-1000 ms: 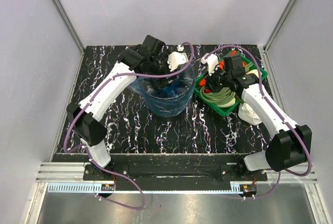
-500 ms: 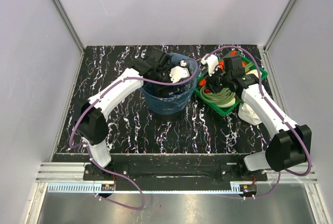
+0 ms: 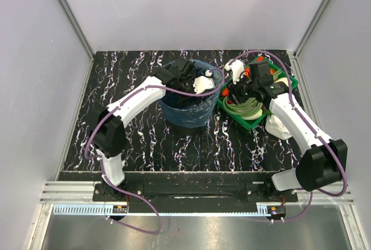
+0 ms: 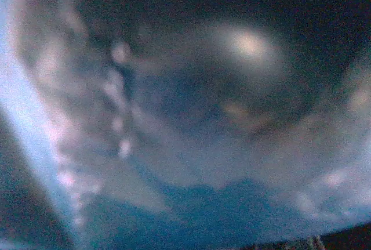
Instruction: Put the trash bags into the trash bin
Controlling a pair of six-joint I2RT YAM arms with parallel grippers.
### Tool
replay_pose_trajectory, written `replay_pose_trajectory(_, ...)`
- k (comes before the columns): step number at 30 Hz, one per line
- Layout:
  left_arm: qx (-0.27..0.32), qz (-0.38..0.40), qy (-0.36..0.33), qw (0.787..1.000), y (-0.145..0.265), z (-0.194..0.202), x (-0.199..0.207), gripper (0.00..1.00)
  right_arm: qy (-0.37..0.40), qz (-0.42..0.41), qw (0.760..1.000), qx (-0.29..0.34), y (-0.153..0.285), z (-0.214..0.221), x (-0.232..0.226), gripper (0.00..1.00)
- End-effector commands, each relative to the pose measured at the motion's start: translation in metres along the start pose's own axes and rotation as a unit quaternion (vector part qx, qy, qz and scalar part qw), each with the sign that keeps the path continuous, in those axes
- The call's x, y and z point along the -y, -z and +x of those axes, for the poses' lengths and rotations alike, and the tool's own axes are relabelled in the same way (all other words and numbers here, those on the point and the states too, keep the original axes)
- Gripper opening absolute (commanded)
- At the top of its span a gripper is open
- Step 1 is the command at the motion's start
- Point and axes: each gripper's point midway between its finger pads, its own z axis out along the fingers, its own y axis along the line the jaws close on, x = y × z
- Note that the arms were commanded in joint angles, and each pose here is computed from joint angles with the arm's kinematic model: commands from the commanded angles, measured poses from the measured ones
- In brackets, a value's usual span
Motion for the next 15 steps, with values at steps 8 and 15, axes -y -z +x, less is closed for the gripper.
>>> replay_pose_trajectory(8, 0.013, -0.043, -0.028, 0.999, -0.008, -0.009, -0.019, 0.95, -0.095, 0.093, 0.987, 0.093, 0.059, -0.060, 0.049, 0.52)
replay_pose_trajectory(15, 0.021, -0.050, -0.039, 0.998, -0.013, -0.003, -0.018, 0.96, -0.141, -0.002, 0.979, 0.149, 0.073, -0.095, 0.033, 0.60)
